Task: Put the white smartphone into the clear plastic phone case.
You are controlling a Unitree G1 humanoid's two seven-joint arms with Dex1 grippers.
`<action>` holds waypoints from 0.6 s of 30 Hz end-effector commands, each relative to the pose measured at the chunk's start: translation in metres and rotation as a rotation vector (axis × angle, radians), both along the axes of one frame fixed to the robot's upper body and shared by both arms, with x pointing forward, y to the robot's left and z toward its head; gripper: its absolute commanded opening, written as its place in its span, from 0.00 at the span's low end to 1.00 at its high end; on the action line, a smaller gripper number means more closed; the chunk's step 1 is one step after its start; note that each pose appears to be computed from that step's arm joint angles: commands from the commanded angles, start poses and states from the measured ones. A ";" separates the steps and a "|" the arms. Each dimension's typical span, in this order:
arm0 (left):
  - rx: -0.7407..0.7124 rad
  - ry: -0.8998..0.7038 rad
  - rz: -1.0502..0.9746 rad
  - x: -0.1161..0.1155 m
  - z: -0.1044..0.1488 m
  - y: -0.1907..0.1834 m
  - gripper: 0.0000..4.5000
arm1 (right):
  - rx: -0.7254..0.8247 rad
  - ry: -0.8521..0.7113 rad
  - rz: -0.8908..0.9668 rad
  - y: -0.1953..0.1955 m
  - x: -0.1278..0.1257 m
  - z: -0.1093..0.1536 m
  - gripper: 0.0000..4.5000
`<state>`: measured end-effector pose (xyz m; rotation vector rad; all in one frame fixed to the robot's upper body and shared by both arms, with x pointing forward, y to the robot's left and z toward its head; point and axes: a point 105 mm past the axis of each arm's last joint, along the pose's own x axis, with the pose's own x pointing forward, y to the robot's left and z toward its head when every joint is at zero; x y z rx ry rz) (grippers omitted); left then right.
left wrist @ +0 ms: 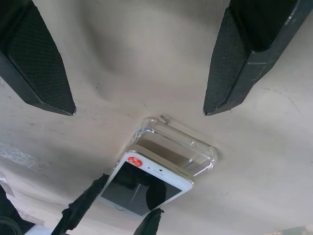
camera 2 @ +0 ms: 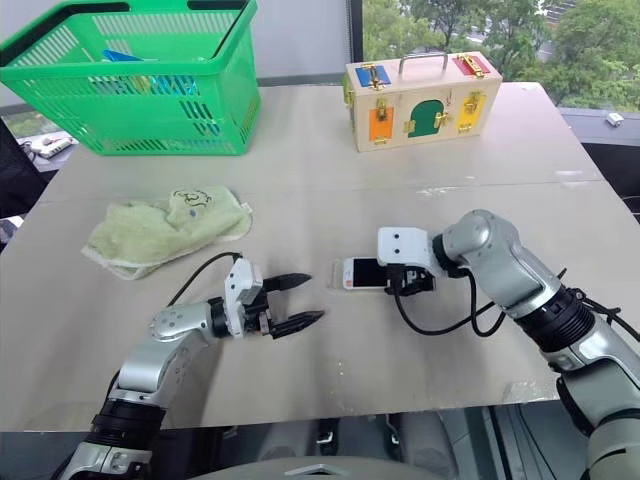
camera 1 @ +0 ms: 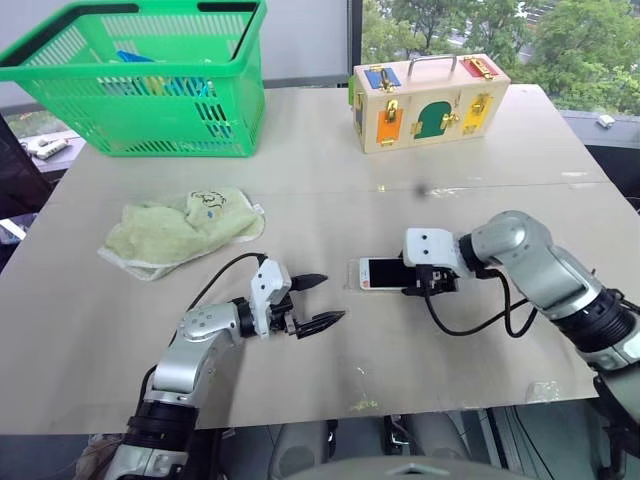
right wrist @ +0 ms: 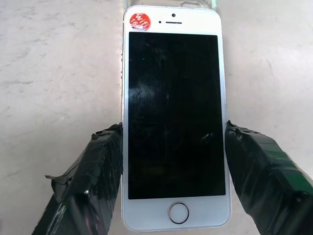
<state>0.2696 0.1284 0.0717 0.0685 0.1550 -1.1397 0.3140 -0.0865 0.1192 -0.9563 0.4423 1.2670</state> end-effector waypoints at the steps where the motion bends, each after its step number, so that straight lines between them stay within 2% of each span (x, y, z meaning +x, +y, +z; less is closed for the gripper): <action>1: -0.008 -0.029 -0.011 0.001 0.009 -0.002 0.95 | 0.014 -0.045 -0.023 0.004 0.007 0.018 0.62; 12: -0.005 -0.032 -0.003 0.004 0.009 -0.003 0.95 | -0.080 0.030 0.065 0.010 -0.014 0.006 0.62; 18: -0.004 -0.033 0.000 0.004 0.009 -0.004 0.95 | -0.112 0.026 0.061 0.010 -0.015 0.000 0.62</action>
